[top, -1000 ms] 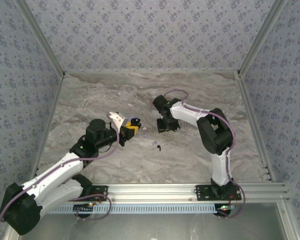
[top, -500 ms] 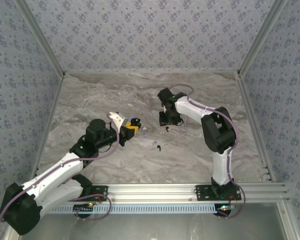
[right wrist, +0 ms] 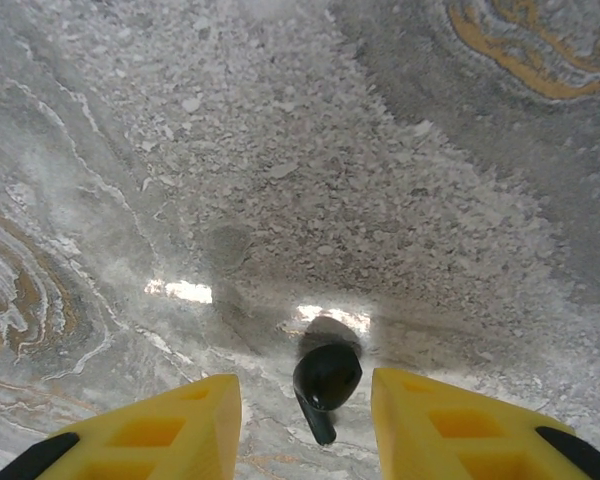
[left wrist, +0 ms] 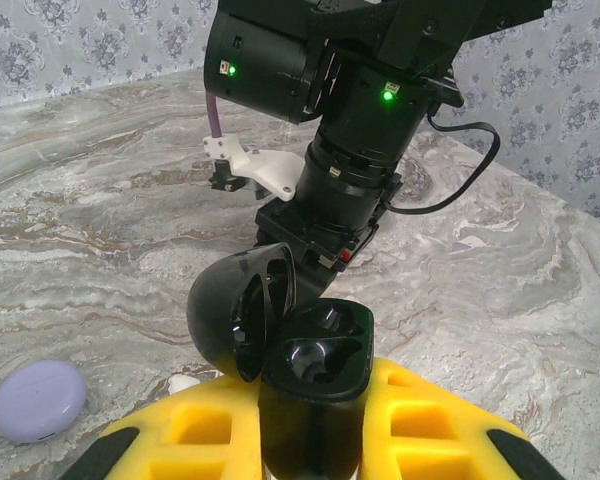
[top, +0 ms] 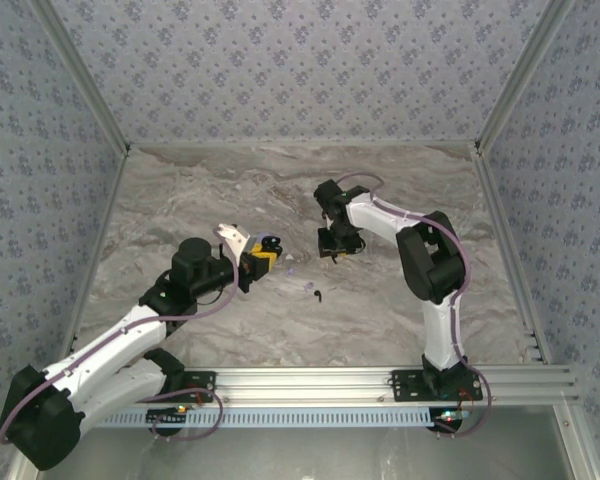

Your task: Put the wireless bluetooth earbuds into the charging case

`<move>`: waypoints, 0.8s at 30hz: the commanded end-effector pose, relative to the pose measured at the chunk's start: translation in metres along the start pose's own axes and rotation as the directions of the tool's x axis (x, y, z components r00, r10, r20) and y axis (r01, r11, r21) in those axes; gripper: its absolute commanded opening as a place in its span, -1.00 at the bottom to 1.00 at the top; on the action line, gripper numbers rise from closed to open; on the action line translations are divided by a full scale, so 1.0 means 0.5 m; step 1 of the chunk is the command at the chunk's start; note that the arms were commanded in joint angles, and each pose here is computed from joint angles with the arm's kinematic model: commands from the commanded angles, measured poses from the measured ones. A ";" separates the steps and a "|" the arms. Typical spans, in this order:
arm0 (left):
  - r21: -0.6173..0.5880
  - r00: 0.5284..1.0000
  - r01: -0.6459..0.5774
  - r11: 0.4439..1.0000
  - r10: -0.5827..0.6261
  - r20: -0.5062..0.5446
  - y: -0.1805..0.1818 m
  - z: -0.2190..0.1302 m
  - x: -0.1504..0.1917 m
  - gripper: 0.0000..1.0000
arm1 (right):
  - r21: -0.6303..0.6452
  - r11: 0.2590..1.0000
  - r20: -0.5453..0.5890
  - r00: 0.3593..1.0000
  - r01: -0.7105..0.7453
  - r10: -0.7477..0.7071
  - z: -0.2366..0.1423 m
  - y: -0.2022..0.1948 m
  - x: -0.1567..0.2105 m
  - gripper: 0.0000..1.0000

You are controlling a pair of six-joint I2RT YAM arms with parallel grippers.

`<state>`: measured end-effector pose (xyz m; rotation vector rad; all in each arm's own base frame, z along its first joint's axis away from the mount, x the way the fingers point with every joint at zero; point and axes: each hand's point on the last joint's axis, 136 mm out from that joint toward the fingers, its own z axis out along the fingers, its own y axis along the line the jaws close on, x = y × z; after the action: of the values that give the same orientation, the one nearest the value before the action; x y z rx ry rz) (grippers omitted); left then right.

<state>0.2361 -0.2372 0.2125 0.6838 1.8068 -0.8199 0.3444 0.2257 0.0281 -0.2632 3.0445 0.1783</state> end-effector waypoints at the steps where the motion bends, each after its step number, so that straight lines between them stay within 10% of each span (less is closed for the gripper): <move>1: 0.006 0.999 -0.020 1.000 0.020 0.043 -0.010 -0.007 -0.025 -0.69 | 0.016 1.000 -0.035 0.999 0.003 -0.002 0.009 -0.008 0.004 -0.21; 24: 0.007 0.999 -0.025 1.000 0.024 0.045 -0.010 -0.008 -0.028 -0.69 | 0.031 0.999 -0.083 0.996 -0.015 0.018 0.046 -0.020 0.001 -0.29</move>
<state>0.2361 -0.2372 0.2125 0.6841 1.8067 -0.8196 0.3473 0.2232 0.0195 -0.2503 3.0888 0.1490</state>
